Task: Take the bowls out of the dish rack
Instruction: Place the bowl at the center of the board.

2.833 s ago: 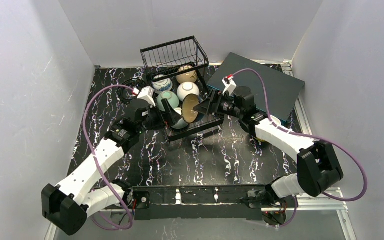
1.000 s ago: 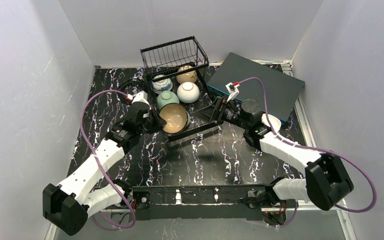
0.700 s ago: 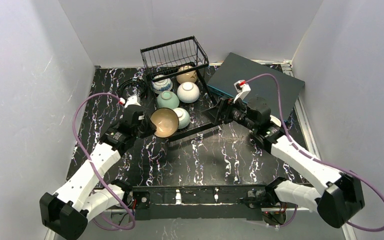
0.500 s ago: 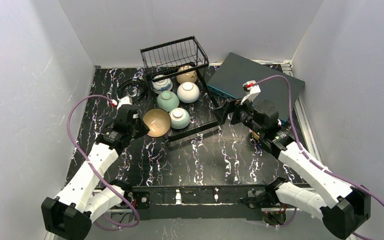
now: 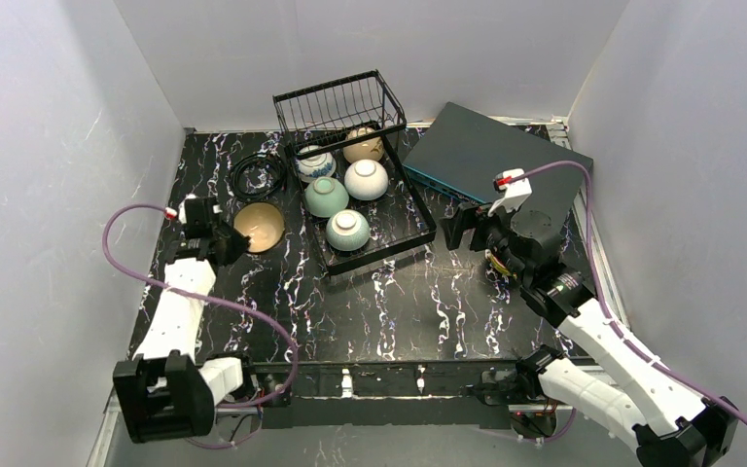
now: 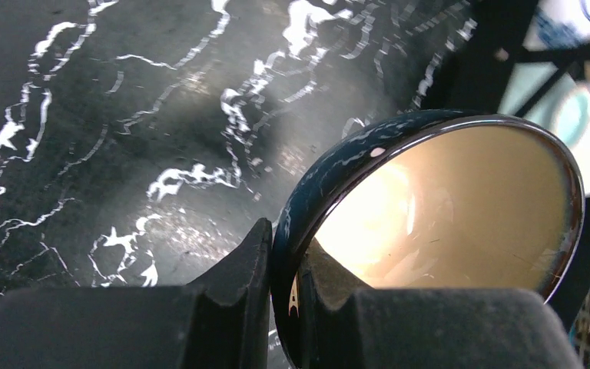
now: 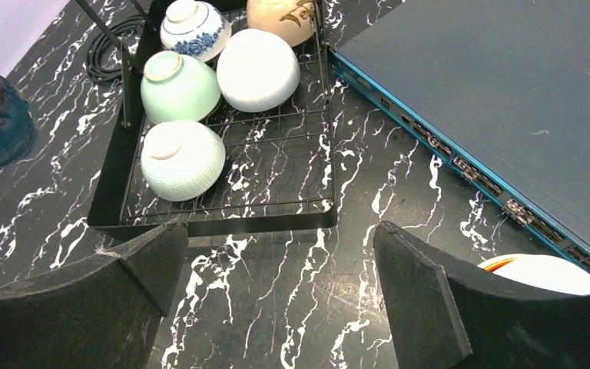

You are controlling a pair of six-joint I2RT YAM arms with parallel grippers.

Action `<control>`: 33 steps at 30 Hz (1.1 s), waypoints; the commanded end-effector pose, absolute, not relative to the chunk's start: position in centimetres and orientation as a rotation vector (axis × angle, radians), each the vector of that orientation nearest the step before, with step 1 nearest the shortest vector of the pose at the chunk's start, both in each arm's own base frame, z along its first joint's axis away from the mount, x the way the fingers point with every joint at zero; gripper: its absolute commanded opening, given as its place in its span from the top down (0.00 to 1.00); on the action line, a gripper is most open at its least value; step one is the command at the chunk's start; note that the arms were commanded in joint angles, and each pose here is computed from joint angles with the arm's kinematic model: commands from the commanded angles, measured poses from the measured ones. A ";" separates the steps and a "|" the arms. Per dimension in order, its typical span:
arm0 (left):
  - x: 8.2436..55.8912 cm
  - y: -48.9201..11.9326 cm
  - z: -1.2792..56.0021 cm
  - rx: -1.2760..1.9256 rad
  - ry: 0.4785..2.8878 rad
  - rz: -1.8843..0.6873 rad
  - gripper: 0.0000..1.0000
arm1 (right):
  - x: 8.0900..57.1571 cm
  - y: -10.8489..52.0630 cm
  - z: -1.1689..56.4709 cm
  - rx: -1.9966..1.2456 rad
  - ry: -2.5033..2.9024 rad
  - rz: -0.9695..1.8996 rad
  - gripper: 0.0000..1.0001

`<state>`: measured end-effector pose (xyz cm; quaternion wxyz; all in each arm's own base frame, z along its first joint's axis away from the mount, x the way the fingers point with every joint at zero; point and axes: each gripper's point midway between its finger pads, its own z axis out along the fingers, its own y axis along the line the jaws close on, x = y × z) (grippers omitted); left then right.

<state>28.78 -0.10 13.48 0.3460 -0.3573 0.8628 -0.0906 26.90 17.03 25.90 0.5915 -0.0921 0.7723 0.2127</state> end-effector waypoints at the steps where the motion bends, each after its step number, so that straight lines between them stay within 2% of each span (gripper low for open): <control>1: 31.2 1.7 13.5 -1.031 2.156 -0.324 1.00 | 27.0 16.3 25.9 -0.217 1.780 0.455 0.01; 10: 33.5 6.3 10.5 -1.101 2.220 -0.150 1.00 | 26.5 16.4 25.6 -0.227 1.770 0.477 0.01; 23: 36.5 8.9 5.7 -1.084 2.339 -0.079 1.00 | 26.6 17.5 24.7 -0.229 1.804 0.527 0.01; 25: 36.6 8.7 5.0 -1.081 2.355 -0.086 0.97 | 26.6 17.8 24.6 -0.233 1.811 0.537 0.01; 33: 36.5 8.5 5.1 -1.082 2.355 -0.101 0.67 | 26.7 18.5 23.8 -0.230 1.825 0.578 0.01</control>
